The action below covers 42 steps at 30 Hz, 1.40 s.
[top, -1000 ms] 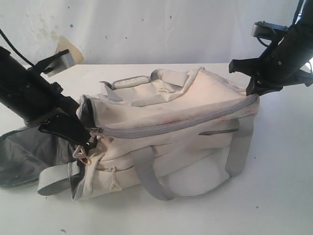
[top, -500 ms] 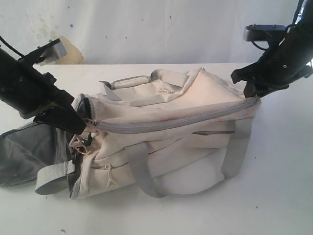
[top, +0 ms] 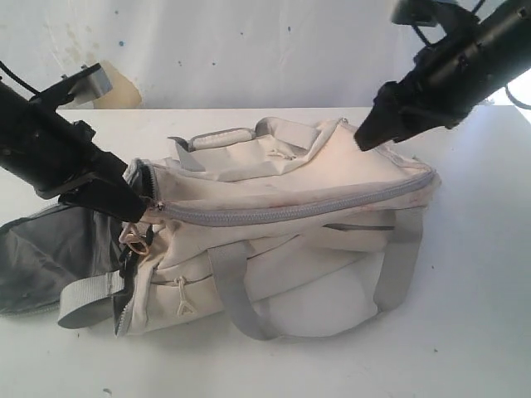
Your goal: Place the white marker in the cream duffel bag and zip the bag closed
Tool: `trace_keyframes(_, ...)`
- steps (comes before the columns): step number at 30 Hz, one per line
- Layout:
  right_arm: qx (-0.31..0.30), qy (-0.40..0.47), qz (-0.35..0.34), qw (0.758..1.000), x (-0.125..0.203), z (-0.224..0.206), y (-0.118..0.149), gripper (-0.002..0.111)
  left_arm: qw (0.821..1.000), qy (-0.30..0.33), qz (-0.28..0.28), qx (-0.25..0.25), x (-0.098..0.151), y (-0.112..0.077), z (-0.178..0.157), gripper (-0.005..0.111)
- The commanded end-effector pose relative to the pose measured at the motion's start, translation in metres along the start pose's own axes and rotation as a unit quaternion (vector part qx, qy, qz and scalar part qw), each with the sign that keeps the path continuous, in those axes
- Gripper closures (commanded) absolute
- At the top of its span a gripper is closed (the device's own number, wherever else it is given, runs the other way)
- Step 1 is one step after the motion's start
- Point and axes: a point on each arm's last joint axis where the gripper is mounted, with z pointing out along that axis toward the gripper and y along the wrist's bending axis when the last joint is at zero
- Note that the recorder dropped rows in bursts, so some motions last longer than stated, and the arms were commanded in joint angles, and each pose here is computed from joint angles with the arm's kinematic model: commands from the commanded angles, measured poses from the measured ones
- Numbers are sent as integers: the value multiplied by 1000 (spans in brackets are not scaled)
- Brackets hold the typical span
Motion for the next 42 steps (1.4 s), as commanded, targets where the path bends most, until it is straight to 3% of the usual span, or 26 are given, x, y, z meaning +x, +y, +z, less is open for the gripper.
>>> trace_keyframes(1,-54,0,-113,992,-8,9,39,52,1000,-12,3,-6,-1,-1,-5,107)
trace_keyframes(8,-77,-4,-211,974,-15,24,78,52,1000,-12,1,-5,-1,-1,-5,107)
trace_keyframes(15,-95,-15,-306,947,-19,42,114,52,998,-13,-40,40,-1,-9,-5,107)
trace_keyframes(23,-116,-10,-372,921,-18,75,148,52,997,5,-41,62,2,-13,-5,107)
trace_keyframes(26,-131,-1,-385,913,-15,85,163,64,996,-8,-62,63,0,-13,-6,107)
trace_keyframes(30,-120,-14,-388,914,-17,90,167,70,992,-26,-104,68,-4,-13,-6,107)
trace_keyframes(36,-105,-28,-388,915,-20,91,166,63,989,-39,-121,76,-7,-14,-6,107)
trace_keyframes(42,-99,-24,-384,918,-15,96,163,62,986,-59,-136,78,-12,-15,-8,107)
